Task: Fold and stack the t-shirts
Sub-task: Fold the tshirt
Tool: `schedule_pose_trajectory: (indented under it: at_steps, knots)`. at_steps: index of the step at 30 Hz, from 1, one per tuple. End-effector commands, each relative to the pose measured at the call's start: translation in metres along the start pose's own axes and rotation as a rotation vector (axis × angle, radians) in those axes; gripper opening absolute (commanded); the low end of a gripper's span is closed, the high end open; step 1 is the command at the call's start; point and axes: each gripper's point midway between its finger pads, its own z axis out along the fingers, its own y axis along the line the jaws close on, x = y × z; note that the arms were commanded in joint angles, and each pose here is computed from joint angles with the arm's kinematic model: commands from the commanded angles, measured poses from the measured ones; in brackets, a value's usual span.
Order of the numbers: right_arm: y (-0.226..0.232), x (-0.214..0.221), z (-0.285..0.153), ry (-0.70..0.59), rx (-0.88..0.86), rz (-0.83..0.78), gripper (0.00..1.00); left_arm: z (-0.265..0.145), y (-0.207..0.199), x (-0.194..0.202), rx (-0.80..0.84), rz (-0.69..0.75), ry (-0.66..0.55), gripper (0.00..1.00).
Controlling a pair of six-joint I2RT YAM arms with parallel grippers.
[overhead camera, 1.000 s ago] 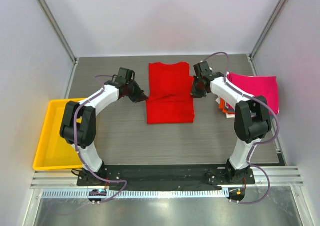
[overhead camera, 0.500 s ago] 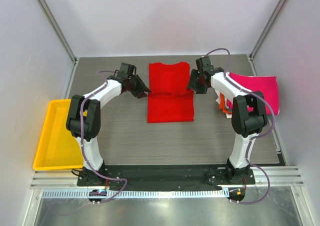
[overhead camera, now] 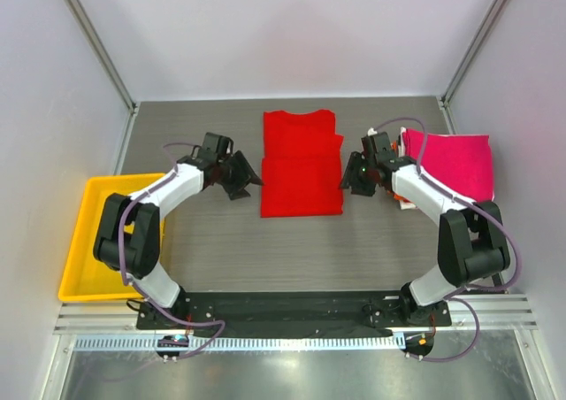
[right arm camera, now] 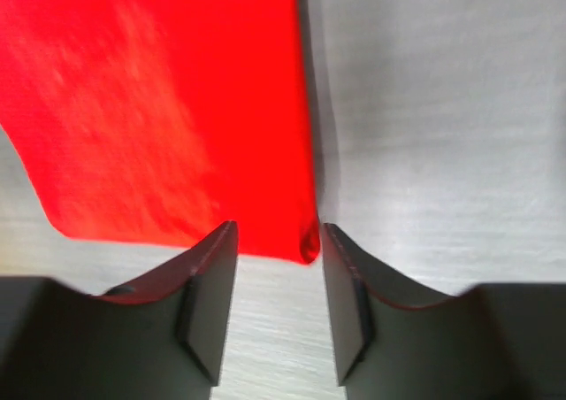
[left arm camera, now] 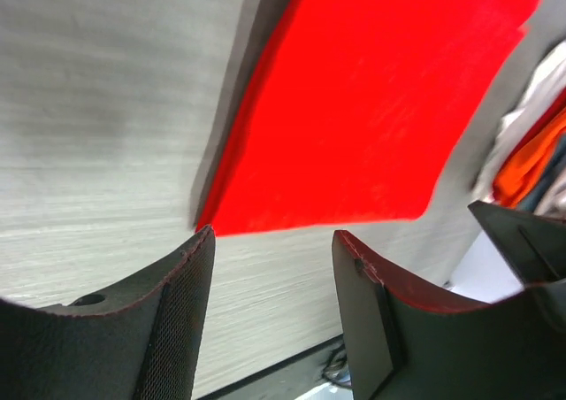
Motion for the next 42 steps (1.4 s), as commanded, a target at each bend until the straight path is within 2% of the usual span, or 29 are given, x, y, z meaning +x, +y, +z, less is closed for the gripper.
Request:
schedule_pose_trajectory:
  at_steps: [1, 5, 9, 14, 19, 24, 30, 33, 42]
  knots:
    - [0.003, 0.015, -0.002, -0.003, -0.079, 0.035, 0.47, -0.001, 0.000, 0.022, 0.038, 0.038, 0.012, 0.57]
    - [0.005, 0.034, 0.004, 0.033, -0.137, 0.050, 0.45, 0.007, 0.014, 0.036, 0.022, 0.029, 0.030, 0.55]
    - [0.002, 0.046, 0.011, 0.062, -0.149, 0.074, 0.51, 0.014, 0.022, 0.044, 0.005, 0.033, 0.045, 0.54]
    - [0.000, 0.054, 0.019, 0.081, -0.157, 0.089, 0.50, 0.022, 0.033, 0.050, -0.014, 0.027, 0.061, 0.53]
    - [-0.018, 0.063, 0.032, 0.086, -0.083, 0.095, 0.36, 0.026, 0.040, 0.054, -0.023, 0.014, 0.063, 0.52]
    - [-0.028, 0.074, 0.041, 0.108, -0.059, 0.103, 0.30, 0.026, 0.043, 0.056, -0.024, 0.009, 0.064, 0.51]
    - [-0.029, 0.077, 0.040, 0.103, -0.064, 0.109, 0.30, 0.029, 0.044, 0.062, -0.023, 0.013, 0.080, 0.50]
    - [-0.027, 0.075, 0.038, 0.098, -0.070, 0.109, 0.22, 0.032, 0.045, 0.063, -0.025, 0.007, 0.080, 0.49]
    - [-0.023, 0.075, 0.036, 0.101, -0.088, 0.107, 0.18, 0.048, 0.054, 0.058, -0.048, -0.033, 0.046, 0.39]
